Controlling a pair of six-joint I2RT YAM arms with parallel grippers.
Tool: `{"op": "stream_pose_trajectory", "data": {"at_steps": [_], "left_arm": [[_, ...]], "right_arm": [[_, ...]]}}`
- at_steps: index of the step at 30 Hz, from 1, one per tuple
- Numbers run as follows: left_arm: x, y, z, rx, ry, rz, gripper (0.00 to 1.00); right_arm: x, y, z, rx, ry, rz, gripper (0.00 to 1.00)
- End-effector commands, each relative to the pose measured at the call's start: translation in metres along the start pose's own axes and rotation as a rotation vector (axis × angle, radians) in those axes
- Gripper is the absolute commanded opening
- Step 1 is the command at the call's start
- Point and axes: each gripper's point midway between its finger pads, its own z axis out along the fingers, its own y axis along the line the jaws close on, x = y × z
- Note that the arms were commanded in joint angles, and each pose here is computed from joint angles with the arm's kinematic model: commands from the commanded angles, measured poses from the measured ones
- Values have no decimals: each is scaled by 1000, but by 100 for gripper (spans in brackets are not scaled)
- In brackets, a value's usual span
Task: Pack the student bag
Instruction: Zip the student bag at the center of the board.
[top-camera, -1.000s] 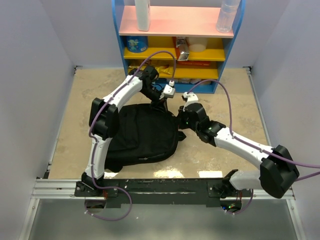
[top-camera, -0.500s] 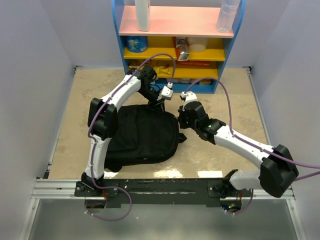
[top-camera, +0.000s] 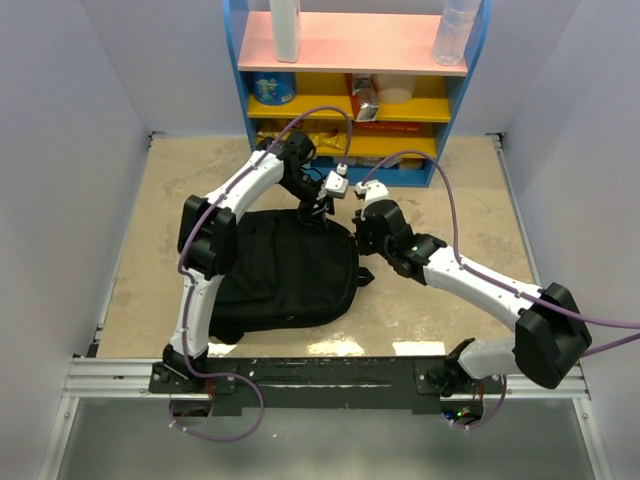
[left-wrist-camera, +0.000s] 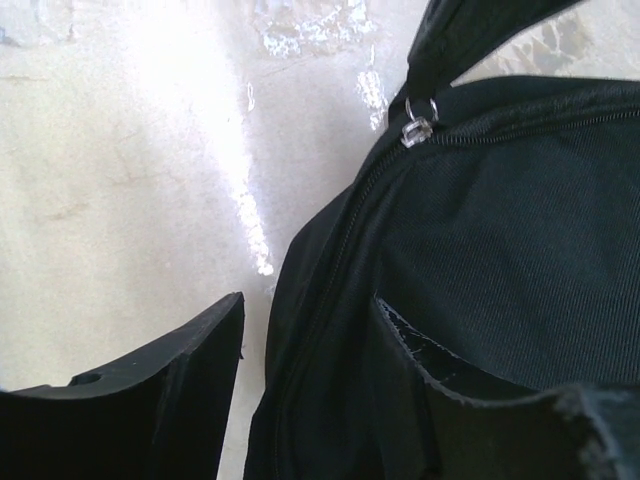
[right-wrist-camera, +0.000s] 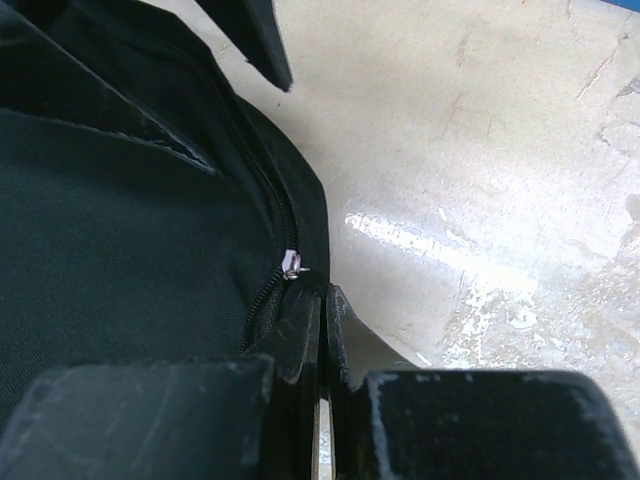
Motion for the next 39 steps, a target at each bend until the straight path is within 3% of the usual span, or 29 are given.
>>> {"op": "stream_pose_trajectory", "data": {"at_steps": [1,3,4,5,6,18,30,32,33,35,39], "left_arm": [[-28,6,13,5,-88,42,52],[-28,5,19,15,-89,43,40],[-29,8,20,7,-84,51,17],[-26,8,22,5,-76,41,5],[-27,10,22,-2,-73,41,0],[-13,57,-15,-280,18,0,0],[-19,54,-41,-297,-11,-19,0],[-26,39,-38,-242,-36,-28,16],[-28,34,-37,-226,-42,-33,32],[-31,16,-37,-187,-51,-59,36],[-30,18,-53,-287,-5,-96,46]], "right_arm": [[-30,5,-3,3,-89,-6,0],[-27,6,0,8,-85,-8,0],[-26,7,0,10,-83,-9,0],[-23,7,1,15,-79,-10,0],[-20,6,1,24,-75,-13,0],[19,-4,-15,154,32,-17,0],[44,3,-45,99,68,77,0],[35,4,-45,100,48,79,7],[29,7,-45,86,33,82,7],[19,14,-45,60,13,88,4],[29,24,-42,17,62,99,3]]}}
